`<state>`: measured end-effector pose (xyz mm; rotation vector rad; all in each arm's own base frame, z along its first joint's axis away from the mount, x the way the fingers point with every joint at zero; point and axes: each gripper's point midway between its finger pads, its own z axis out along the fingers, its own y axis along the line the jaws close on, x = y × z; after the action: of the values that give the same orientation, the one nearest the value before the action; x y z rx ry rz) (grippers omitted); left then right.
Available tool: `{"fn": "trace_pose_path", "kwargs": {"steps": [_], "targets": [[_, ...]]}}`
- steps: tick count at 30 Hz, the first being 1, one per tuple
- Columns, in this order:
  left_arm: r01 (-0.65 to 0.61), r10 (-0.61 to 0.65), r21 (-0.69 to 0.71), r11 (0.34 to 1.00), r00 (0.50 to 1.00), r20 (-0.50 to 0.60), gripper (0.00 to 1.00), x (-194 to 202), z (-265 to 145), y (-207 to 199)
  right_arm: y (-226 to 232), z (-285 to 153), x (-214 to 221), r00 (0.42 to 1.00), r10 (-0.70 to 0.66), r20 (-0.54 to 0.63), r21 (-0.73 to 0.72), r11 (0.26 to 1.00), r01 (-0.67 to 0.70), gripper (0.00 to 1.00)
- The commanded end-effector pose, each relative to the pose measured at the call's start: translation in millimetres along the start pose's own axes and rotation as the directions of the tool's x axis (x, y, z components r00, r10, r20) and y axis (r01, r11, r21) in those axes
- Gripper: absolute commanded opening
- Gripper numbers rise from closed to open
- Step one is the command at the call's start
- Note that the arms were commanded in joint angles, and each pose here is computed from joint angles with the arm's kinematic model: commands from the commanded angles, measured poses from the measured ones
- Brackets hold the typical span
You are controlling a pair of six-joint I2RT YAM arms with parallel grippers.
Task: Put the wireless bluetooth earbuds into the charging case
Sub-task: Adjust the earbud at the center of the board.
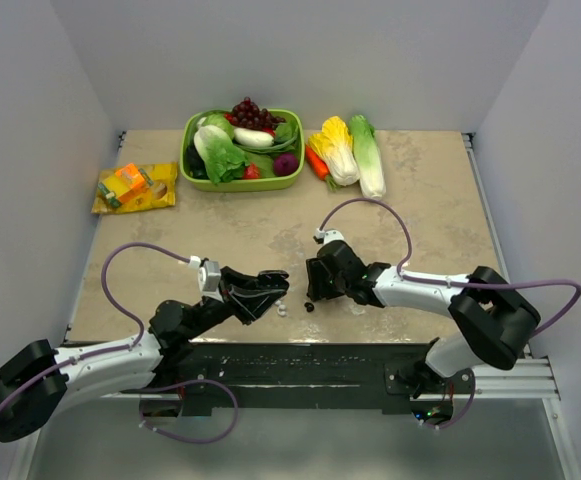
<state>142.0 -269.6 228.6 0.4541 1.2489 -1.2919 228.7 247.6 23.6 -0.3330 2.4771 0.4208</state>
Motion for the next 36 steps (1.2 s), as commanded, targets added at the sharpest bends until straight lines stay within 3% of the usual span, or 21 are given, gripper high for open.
{"fn": "trace_pose_path", "kwargs": {"steps": [1,22,31,36], "targets": [[0.014,-0.016,-0.038,0.999,0.998,-0.068,0.00,37,-31,13,-4,0,0,1.000,-0.011,0.006,0.010,1.000,0.011,0.55],[0.024,-0.026,-0.033,0.999,0.998,-0.065,0.00,38,-34,12,19,8,25,0.997,-0.053,-0.053,-0.035,0.998,0.051,0.48],[0.023,-0.025,-0.033,0.999,0.998,-0.064,0.00,38,-34,12,22,7,23,0.998,-0.051,-0.045,-0.043,0.998,0.049,0.38],[0.023,-0.025,-0.033,0.999,0.997,-0.067,0.00,39,-34,12,22,0,18,0.999,-0.035,-0.024,-0.042,0.999,0.034,0.53]]}}
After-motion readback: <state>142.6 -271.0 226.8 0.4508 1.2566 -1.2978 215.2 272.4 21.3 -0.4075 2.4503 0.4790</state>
